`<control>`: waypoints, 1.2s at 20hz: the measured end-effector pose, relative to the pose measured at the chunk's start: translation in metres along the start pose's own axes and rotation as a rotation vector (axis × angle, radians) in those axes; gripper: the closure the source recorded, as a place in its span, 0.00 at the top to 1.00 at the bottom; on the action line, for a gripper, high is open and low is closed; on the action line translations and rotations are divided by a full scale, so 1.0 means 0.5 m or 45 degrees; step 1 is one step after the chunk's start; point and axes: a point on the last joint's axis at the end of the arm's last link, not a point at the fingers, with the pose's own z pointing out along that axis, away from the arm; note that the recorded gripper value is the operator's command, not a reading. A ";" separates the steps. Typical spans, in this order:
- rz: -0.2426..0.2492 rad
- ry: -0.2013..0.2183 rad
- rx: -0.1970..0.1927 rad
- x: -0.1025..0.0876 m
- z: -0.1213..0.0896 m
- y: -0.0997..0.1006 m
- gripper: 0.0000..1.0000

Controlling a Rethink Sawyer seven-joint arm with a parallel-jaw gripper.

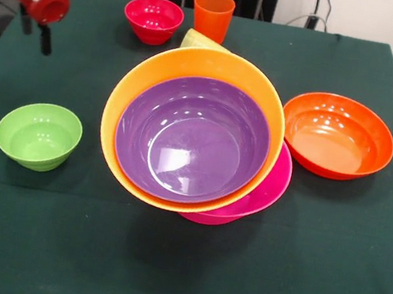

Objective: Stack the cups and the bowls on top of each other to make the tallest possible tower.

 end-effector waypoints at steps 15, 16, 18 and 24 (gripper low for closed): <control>0.055 0.093 0.053 0.124 0.026 -0.076 1.00; 0.059 0.094 0.056 0.128 0.027 -0.080 1.00; 0.065 0.093 0.061 0.133 0.029 -0.085 1.00; 0.137 0.068 0.076 0.152 0.026 -0.075 1.00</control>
